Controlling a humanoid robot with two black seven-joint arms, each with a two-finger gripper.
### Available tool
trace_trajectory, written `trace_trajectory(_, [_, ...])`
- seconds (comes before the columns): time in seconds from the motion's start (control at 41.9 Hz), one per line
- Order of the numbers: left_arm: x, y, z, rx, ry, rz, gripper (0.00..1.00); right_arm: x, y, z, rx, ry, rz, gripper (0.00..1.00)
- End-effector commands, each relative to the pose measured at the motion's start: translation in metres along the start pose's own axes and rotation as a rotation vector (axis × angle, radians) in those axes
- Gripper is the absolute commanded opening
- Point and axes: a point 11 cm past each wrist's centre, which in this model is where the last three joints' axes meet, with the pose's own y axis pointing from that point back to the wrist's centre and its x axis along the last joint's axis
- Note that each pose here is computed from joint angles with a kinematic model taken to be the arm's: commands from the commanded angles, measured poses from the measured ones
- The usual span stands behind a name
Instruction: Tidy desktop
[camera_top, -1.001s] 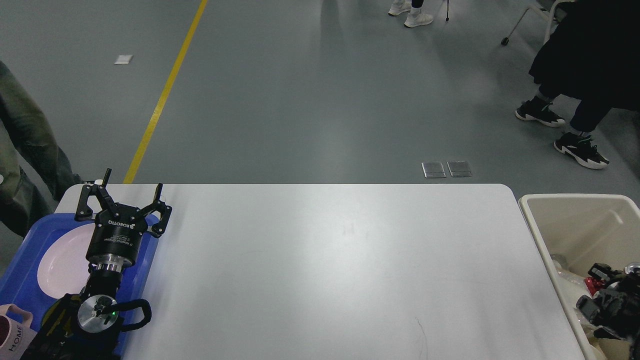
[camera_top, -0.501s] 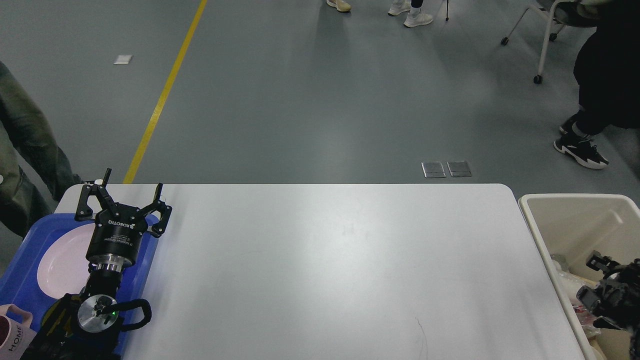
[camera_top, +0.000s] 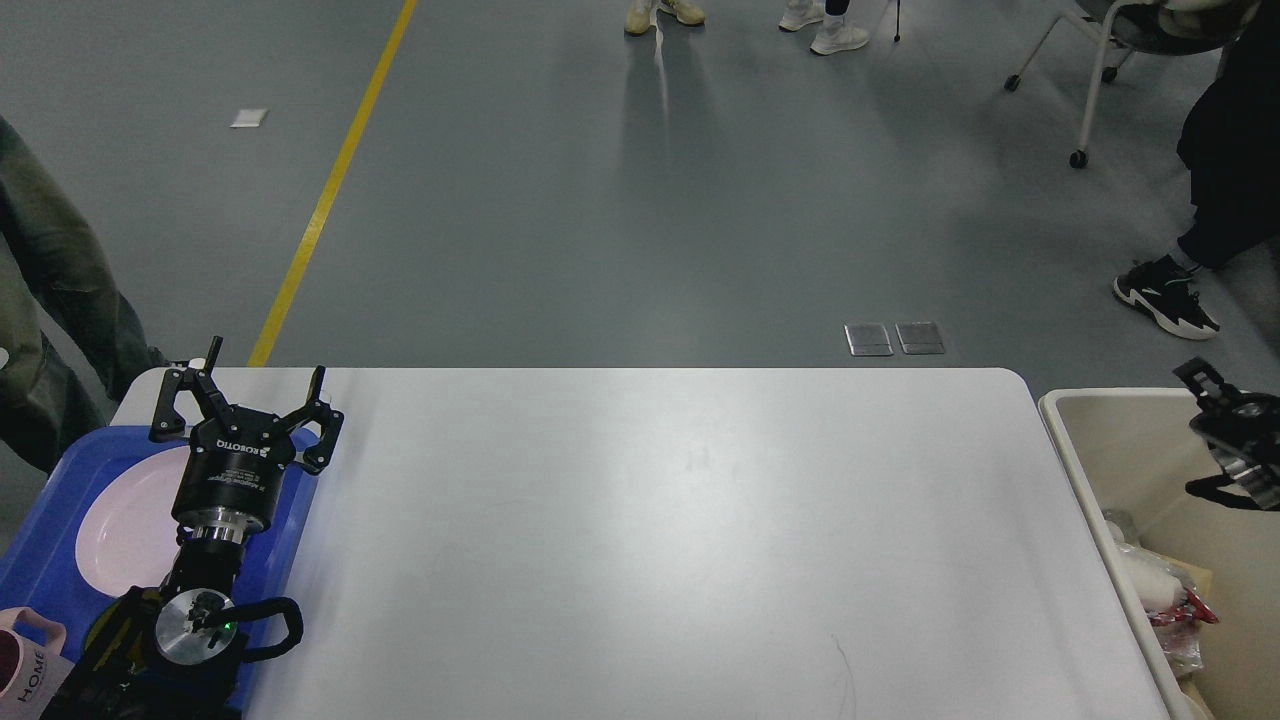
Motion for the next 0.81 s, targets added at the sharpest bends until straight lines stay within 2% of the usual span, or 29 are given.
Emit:
trace_trajectory(0.0, [0.000, 0.000, 0.000, 0.000, 0.000, 0.000, 0.97, -0.007, 0.015, -0.053, 0.113, -0.388, -0.124, 1.00])
trace_trajectory(0.238, [0.000, 0.000, 0.000, 0.000, 0.000, 0.000, 0.97, -0.019, 0.049, -0.125, 0.267, -0.820, -0.362, 1.00])
trace_trajectory(0.334, [0.001, 0.001, 0.000, 0.001, 0.000, 0.002, 0.97, -0.034, 0.064, -0.134, 0.304, -0.939, -0.484, 1.00])
trace_trajectory(0.405, [0.000, 0.000, 0.000, 0.000, 0.000, 0.000, 0.97, -0.037, 0.076, -0.140, 0.380, -1.020, -0.581, 1.00])
trace_trajectory(0.572, [0.001, 0.001, 0.000, 0.001, 0.000, 0.002, 0.97, -0.049, 0.088, -0.122, 0.664, -1.091, -0.751, 1.00])
trace_trajectory(0.787, [0.000, 0.000, 0.000, 0.000, 0.000, 0.000, 0.97, -0.084, 0.078, -0.076, 0.788, -1.083, -0.664, 1.00])
